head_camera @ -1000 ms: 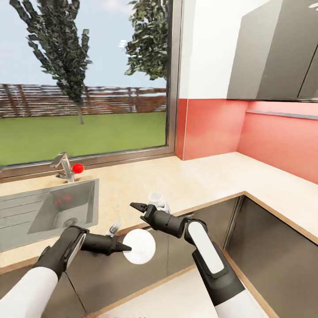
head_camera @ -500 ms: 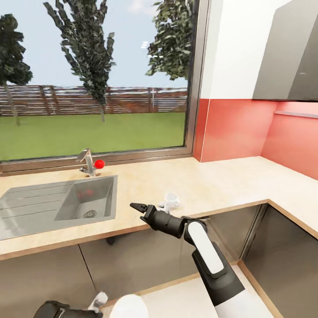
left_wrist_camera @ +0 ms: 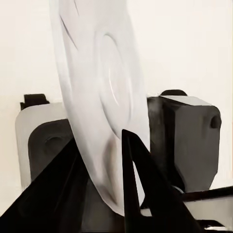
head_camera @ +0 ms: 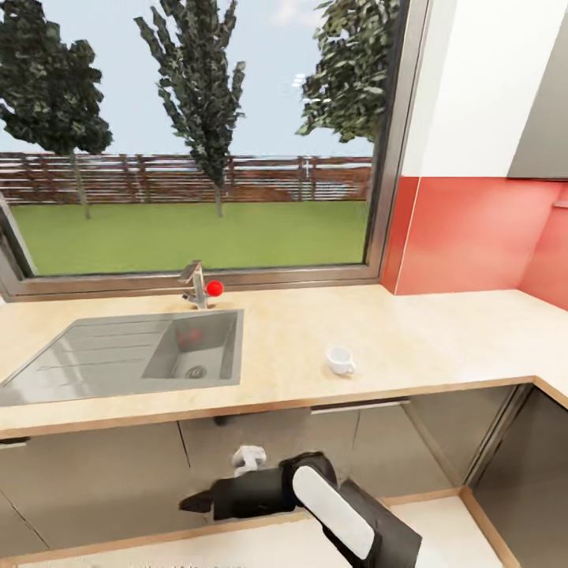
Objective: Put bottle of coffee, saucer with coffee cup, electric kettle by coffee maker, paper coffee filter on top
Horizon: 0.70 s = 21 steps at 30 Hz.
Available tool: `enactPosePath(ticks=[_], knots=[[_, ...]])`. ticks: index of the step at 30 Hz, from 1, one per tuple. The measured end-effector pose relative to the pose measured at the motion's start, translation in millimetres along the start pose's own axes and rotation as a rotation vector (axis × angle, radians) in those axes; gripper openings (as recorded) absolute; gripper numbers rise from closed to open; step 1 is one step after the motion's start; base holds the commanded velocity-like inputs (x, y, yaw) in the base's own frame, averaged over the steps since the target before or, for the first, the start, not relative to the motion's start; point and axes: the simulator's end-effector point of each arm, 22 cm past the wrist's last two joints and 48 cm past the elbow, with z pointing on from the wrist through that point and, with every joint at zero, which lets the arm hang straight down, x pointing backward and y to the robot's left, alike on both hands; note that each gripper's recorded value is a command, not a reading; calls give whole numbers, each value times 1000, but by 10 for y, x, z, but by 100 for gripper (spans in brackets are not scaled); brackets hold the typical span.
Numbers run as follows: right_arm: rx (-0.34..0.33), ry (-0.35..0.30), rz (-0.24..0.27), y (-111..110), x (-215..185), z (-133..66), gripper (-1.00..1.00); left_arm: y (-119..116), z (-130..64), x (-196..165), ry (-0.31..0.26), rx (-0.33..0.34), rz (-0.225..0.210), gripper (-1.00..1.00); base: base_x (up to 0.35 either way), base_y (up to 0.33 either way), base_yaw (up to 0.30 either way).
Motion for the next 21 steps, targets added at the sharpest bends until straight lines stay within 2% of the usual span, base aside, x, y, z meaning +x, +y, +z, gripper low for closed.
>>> enactPosePath(ticks=[2,3,5,7,8,9,11,12,15,17,19,21], knots=[[100,76,41,-517,348,69,100,86,14,70,5,-35,-8,-100,0,0,278],[128,91,59,-666,427,77,100,96,17,80,5,-40,-9,-100,0,0,278],[258,119,137,-1332,698,51,100,114,27,105,6,-50,-10,-100,0,0,278],[399,129,207,-1995,977,-69,100,108,40,118,7,-52,-11,-100,0,0,278],[478,134,227,-2327,1147,-162,100,101,46,115,4,-52,-9,-100,0,0,278],[600,132,240,-2806,1403,-348,100,91,56,93,-8,-53,0,-100,0,0,278],[731,156,274,-3285,1746,-656,100,99,63,49,-30,-60,19,-100,0,0,278],[819,170,298,-3576,1992,-907,100,126,66,21,-44,-76,30,-100,0,0,278],[978,208,353,-4015,2457,-1458,100,255,73,27,-52,-144,35,-100,0,0,278],[1029,232,382,-4131,2703,-1679,100,361,94,184,-25,-200,19,-100,0,0,278],[1024,242,394,-4125,2820,-1690,100,394,99,240,-16,-216,11,-100,0,0,276],[973,243,411,-4059,2913,-1601,100,415,101,277,-11,-226,3,-100,0,0,275]])
